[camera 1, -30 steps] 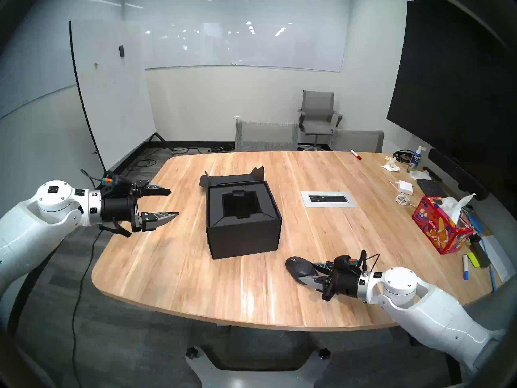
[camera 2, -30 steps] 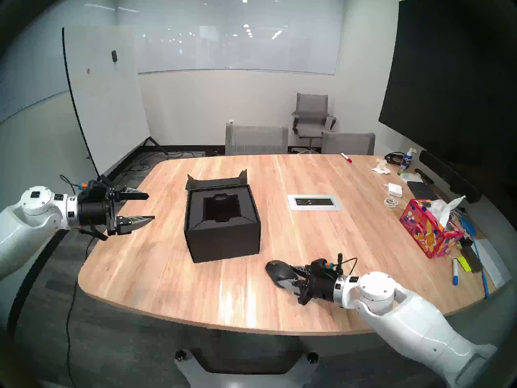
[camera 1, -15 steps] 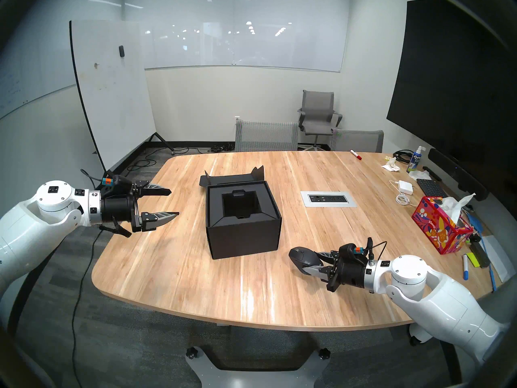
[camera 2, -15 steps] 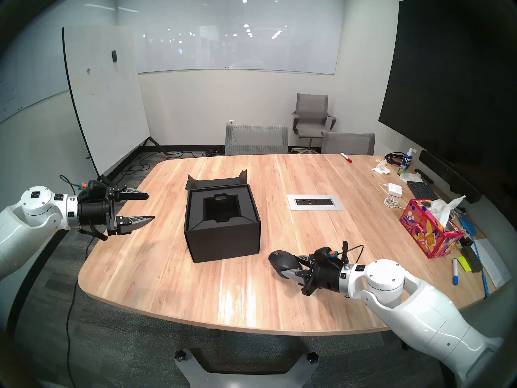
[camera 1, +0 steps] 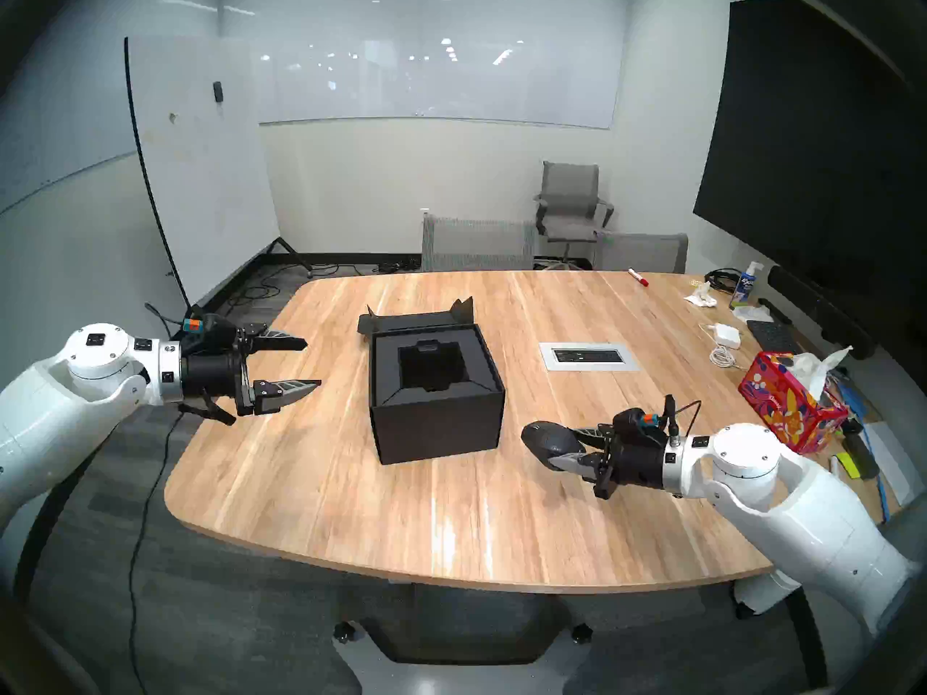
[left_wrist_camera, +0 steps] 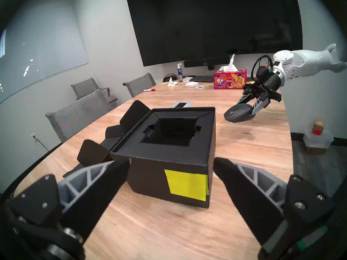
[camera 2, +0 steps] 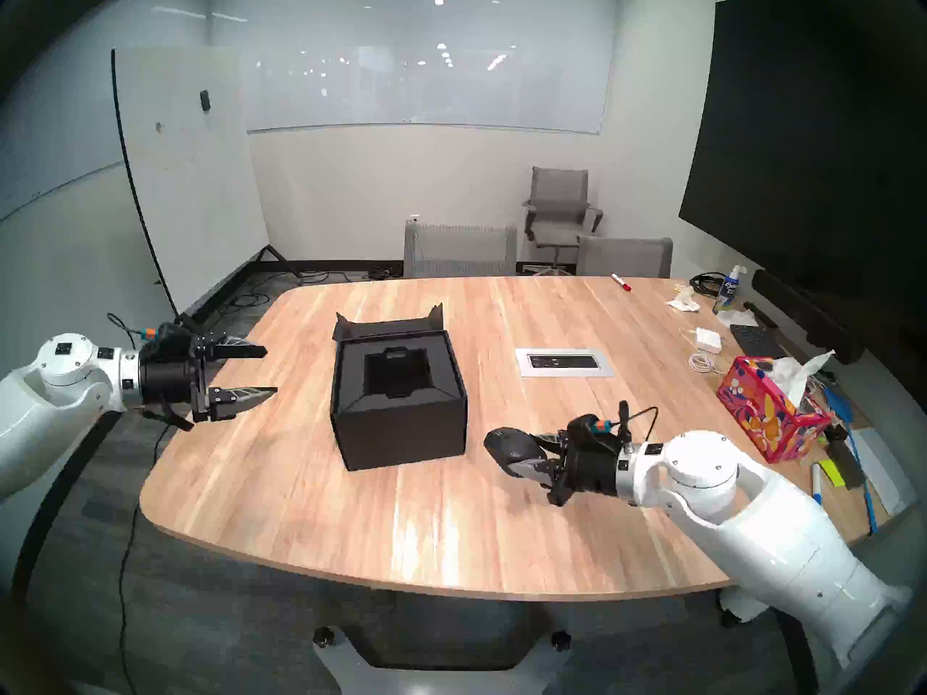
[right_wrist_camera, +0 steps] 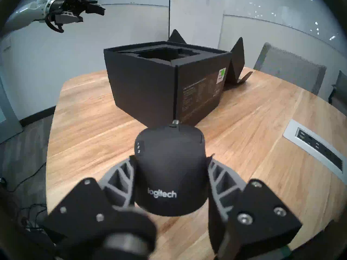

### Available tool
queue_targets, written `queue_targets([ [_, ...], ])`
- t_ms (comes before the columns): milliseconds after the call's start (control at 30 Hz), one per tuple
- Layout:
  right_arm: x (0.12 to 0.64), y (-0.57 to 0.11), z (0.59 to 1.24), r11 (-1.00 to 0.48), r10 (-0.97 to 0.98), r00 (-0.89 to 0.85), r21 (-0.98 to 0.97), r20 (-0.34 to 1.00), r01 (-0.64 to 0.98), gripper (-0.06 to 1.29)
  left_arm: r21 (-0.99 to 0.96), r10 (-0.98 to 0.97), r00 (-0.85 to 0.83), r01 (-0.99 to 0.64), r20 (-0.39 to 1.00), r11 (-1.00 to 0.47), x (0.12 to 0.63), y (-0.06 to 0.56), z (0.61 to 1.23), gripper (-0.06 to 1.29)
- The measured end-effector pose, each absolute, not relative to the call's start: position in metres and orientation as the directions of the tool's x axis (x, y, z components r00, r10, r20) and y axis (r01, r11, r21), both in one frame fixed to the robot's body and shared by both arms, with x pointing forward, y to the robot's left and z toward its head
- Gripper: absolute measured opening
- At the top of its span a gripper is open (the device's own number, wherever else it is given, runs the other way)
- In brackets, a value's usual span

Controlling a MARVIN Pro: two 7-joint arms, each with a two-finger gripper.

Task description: Open the box and place the mouse inside

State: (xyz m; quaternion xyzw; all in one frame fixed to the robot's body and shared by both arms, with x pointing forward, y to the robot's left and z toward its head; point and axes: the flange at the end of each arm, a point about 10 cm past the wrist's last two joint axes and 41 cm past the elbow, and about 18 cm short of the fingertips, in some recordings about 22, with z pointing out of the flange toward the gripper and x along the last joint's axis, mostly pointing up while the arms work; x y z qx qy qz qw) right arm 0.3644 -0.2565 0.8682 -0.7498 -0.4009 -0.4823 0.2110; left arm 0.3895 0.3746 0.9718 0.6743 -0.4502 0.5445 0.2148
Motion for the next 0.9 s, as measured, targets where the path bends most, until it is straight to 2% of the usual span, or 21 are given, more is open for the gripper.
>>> queue_targets([
  [900,0.405,-0.244,0.924,-0.496,0.451,0.103,0.153,0.887,0.855,0.54,-0.200,-0.373,0.002,-0.841,0.928,-0.502,0.390,0.374,0.972,1.20],
])
